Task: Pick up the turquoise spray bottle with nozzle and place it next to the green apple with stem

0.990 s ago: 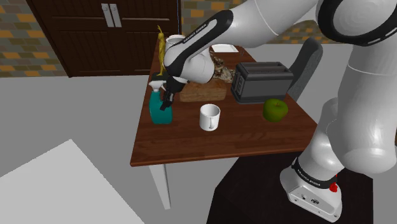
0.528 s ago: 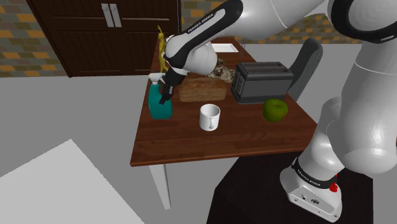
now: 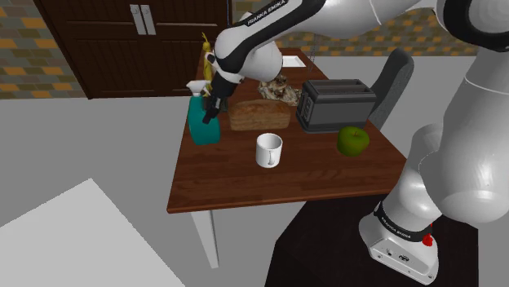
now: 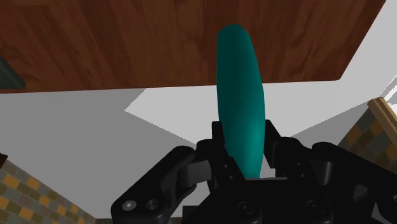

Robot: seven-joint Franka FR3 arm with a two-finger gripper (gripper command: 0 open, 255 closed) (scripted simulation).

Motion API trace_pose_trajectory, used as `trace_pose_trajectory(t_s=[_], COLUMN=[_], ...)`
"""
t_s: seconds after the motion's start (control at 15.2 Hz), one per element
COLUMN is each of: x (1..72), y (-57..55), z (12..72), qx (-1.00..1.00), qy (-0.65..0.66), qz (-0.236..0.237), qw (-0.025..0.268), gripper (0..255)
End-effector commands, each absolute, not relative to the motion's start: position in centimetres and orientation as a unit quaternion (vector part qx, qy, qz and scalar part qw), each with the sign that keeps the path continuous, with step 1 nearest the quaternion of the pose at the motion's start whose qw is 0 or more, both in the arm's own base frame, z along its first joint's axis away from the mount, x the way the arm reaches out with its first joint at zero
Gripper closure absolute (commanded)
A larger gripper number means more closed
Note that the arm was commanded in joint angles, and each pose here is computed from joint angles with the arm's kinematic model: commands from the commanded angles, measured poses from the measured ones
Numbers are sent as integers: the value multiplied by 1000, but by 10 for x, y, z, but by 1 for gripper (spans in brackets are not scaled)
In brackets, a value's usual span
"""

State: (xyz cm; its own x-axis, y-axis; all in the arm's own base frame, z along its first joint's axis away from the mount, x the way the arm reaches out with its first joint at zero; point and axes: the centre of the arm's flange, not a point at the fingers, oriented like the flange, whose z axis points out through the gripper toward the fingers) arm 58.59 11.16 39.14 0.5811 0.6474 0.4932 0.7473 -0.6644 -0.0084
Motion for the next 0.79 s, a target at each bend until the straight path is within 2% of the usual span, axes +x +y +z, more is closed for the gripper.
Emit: trace_pose_trajectory(t_s=[0.0,0.73], x=[586,586], y=[112,112], z=[403,461], qx=[-883,-883], qy=[-395,-395], qz=[-231,-231], qw=[108,108], gripper=[255,255])
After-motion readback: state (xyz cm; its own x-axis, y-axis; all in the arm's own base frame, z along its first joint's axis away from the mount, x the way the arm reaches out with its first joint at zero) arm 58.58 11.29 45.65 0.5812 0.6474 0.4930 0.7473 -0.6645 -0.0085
